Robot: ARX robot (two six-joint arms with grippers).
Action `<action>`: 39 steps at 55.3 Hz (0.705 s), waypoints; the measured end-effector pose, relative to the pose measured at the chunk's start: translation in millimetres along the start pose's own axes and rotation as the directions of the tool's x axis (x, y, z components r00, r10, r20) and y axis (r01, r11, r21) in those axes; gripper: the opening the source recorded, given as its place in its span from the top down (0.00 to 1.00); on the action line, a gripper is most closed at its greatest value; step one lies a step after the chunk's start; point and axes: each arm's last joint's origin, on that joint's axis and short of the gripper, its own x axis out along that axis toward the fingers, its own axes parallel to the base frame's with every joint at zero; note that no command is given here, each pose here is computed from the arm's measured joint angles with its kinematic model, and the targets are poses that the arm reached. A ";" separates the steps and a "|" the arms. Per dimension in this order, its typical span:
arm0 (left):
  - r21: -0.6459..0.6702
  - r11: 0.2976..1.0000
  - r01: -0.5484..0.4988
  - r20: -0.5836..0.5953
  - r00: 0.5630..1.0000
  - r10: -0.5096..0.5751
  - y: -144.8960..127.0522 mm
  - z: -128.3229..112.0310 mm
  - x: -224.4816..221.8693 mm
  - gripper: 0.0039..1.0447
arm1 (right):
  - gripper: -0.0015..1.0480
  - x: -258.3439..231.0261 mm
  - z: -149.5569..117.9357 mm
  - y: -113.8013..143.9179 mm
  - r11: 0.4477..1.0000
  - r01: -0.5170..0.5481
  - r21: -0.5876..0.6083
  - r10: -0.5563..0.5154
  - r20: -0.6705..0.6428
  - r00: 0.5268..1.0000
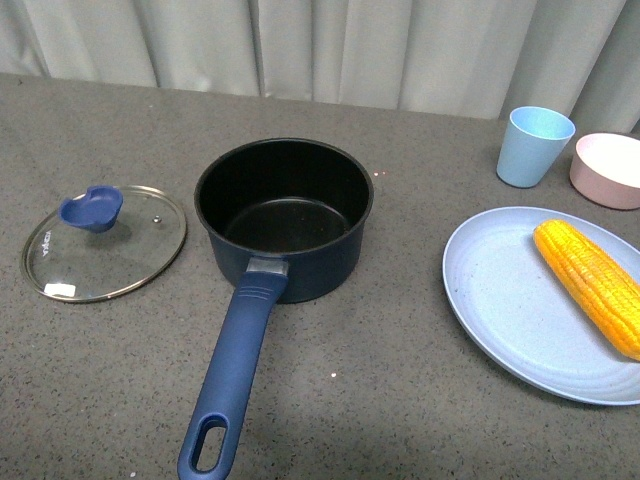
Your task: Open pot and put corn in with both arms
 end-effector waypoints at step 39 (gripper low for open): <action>0.000 1.000 0.000 -0.007 1.000 0.000 0.0 -3.0 -14.7 0.63 | 0.09 87.6 11.4 -8.3 0.978 -0.126 -0.166 0.045 -0.421 0.906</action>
